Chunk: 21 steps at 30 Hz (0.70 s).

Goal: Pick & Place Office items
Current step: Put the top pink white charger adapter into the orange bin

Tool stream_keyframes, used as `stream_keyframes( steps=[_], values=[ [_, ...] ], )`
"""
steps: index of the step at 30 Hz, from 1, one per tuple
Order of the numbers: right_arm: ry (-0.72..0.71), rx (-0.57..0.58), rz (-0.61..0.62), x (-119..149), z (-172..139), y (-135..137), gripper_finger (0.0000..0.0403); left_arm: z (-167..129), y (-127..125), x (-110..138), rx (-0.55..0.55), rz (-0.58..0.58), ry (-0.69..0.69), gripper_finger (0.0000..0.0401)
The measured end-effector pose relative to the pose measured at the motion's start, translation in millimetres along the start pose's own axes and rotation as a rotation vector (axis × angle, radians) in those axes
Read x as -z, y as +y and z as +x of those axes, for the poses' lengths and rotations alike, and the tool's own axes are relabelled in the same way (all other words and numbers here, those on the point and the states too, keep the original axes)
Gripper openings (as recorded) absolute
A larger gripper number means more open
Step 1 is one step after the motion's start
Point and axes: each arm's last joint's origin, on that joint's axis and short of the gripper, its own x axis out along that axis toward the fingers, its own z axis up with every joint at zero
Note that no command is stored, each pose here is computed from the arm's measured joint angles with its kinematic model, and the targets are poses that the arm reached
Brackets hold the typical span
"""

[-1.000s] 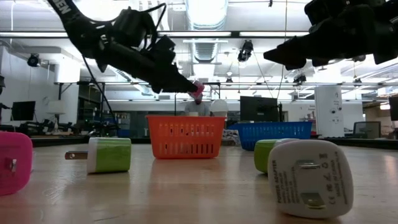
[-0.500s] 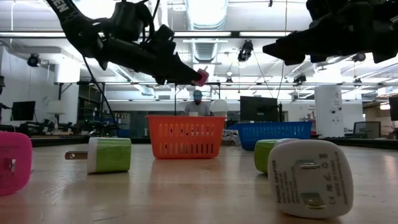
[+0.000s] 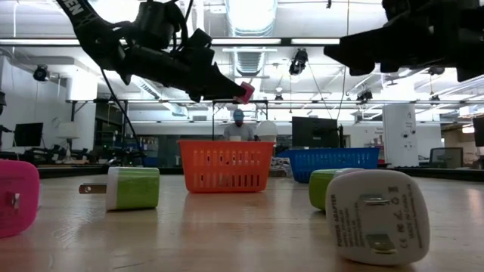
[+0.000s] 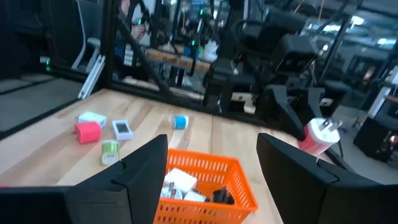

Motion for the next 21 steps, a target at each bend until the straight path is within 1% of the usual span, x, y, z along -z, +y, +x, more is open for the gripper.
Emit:
stream_keyframes(
  steps=[3,7,14,18,21],
  values=[
    [-0.027,0.006,0.001,4.0,-5.4,0.6,0.0242,-0.3,-1.1,0.8,0.004,0.008,0.002,0.0109],
    [-0.024,0.006,0.015,8.6,-9.1,1.3,0.0242,-0.8,-4.6,1.3,0.016,0.018,0.004,0.0109],
    [-0.016,0.005,0.039,12.0,-11.3,2.0,0.0242,-2.2,-20.8,0.6,0.073,0.054,-0.001,0.0109],
    [-0.015,0.005,0.052,12.1,-11.5,2.0,0.0242,-7.2,-32.6,9.3,0.107,0.066,0.02,0.0109],
    [-0.015,-0.002,0.053,12.0,-11.5,3.3,0.0242,-15.0,-41.5,19.9,0.124,0.051,0.015,0.0109]
  ],
)
